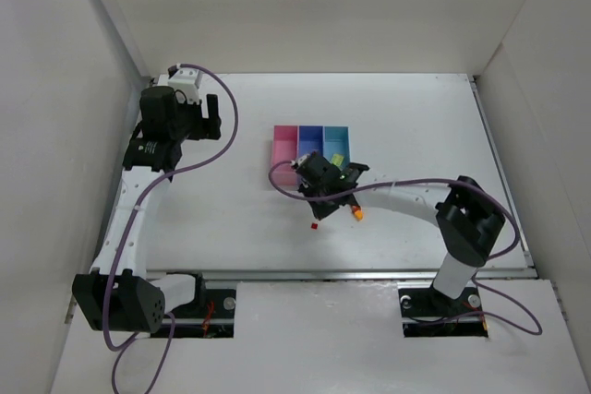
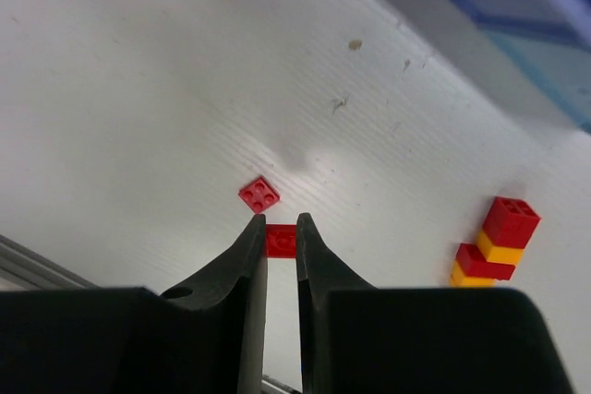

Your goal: Sort the legos into containers by color

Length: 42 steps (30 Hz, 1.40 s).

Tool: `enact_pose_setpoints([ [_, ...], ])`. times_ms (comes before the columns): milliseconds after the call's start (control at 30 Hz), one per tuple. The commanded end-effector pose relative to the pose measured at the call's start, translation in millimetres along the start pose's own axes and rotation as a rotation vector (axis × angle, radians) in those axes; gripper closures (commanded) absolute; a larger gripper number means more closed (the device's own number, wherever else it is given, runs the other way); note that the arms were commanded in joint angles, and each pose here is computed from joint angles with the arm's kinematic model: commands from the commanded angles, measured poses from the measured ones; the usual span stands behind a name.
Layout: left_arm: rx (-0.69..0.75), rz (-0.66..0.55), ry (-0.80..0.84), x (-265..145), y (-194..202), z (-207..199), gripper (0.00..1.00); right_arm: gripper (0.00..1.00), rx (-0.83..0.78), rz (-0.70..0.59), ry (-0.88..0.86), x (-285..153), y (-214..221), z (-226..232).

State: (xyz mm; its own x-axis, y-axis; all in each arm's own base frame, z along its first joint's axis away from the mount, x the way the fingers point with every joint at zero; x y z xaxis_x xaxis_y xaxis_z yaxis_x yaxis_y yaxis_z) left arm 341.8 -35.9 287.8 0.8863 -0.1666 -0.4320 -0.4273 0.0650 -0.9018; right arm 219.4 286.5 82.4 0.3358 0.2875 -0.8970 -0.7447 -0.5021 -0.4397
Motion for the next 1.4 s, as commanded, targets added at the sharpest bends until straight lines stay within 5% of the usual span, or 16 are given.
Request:
enact_pose_setpoints([
  [0, -0.008, -0.053, 0.008, -3.2, -10.7, -1.0, 0.23, 0.99, 0.022, -0.160, -0.006, -43.1, -48.4, 5.3],
  [233, -0.014, -0.071, -0.020, -9.4, -14.3, 6.5, 0.23, 0.99, 0.120, -0.376, 0.055, -85.1, -135.6, -18.5],
  [433, -0.020, -0.082, -0.039, -13.5, -16.3, 13.0, 0.23, 0.99, 0.223, -0.375, 0.103, -60.5, -171.6, -68.0],
  [633, -0.027, -0.082, -0.056, -14.2, -16.1, 19.1, 0.23, 0.99, 0.195, -0.325, 0.103, -29.1, -176.1, -70.1],
  [833, -0.029, -0.073, -0.056, -11.4, -14.2, 19.5, 0.23, 0.79, 0.196, -0.307, 0.133, -17.9, -174.9, -78.7],
  [967, -0.030, -0.064, -0.055, -8.5, -12.3, 19.9, 0.23, 0.41, 0.185, -0.288, 0.138, -9.7, -171.9, -79.4],
  [1367, -0.040, -0.056, -0.036, -7.1, -12.2, 17.1, 0.23, 0.36, 0.137, -0.348, 0.037, -51.5, -175.6, -60.9],
])
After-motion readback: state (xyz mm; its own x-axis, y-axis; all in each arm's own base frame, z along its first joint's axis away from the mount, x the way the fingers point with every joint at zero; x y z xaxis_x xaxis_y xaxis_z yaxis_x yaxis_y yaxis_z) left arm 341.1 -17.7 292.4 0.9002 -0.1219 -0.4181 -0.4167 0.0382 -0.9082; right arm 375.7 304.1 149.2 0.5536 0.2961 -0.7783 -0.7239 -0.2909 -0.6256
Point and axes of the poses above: each gripper's point midway between its finger pads, its own x axis out along the fingers, its own z axis along the line the jaws close on, y = z × x, the point moved 3 cm from there along -x, back along the fingers, and after that the axes turned 1 degree about x, right-handed, at the moved point
